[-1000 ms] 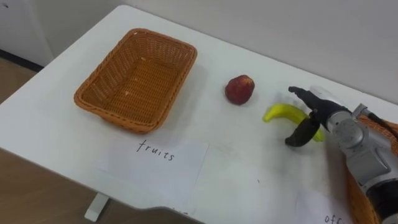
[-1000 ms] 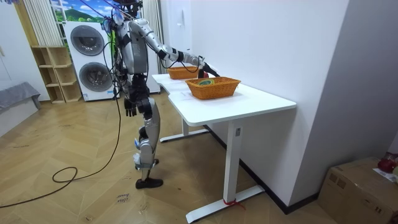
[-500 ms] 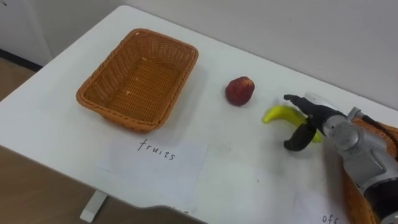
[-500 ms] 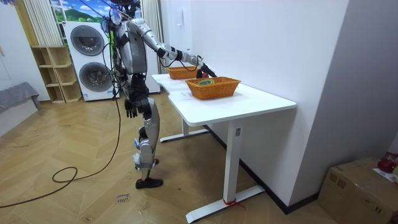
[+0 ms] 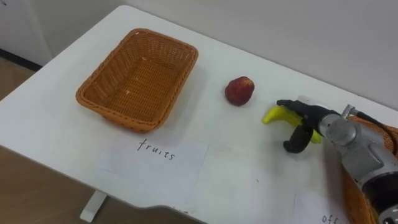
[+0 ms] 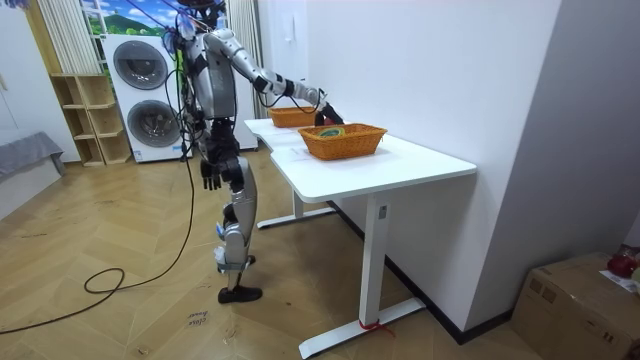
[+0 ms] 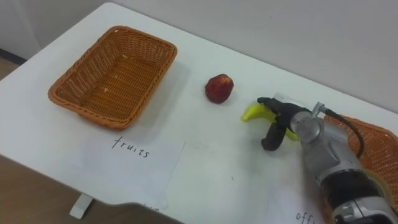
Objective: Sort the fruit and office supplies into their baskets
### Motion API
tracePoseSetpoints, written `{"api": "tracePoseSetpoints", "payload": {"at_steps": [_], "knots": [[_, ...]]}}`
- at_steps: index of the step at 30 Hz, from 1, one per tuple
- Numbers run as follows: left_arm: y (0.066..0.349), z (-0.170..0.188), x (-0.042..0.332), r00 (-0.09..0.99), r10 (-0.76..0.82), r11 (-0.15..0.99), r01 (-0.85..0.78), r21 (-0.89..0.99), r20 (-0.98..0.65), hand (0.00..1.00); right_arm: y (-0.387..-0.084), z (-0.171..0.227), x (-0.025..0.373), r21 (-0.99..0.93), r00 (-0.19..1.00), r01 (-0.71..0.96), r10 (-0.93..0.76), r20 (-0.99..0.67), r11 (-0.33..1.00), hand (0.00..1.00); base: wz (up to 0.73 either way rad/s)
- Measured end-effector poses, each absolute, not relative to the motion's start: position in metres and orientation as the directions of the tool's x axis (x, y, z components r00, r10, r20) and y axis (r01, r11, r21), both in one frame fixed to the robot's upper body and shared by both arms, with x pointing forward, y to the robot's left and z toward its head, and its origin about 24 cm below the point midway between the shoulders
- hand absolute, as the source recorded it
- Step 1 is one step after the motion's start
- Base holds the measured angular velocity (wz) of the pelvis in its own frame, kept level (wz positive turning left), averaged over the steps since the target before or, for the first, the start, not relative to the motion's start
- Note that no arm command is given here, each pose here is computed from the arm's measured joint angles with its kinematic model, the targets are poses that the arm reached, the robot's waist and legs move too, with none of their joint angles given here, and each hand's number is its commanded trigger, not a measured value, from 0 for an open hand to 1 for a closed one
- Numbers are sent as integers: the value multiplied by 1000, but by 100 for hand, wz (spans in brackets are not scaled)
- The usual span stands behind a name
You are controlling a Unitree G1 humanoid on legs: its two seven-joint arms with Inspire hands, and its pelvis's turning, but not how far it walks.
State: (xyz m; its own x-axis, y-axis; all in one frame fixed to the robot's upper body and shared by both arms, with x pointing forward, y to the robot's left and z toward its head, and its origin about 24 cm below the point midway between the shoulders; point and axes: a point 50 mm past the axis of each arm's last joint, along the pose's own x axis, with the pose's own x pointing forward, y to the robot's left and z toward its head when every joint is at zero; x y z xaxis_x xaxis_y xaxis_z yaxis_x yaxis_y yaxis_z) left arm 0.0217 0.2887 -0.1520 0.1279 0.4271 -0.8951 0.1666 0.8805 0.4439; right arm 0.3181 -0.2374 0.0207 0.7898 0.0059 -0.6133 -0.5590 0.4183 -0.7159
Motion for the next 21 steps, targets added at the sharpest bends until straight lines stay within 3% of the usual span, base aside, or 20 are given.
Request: {"api": "tracePoseSetpoints", "payload": {"at_steps": [21], "knots": [[290,-151,33,154,418,876,192,442,-895,0,-242,15,313,-675,729,-625,-16,-684,392,0,0]]}}
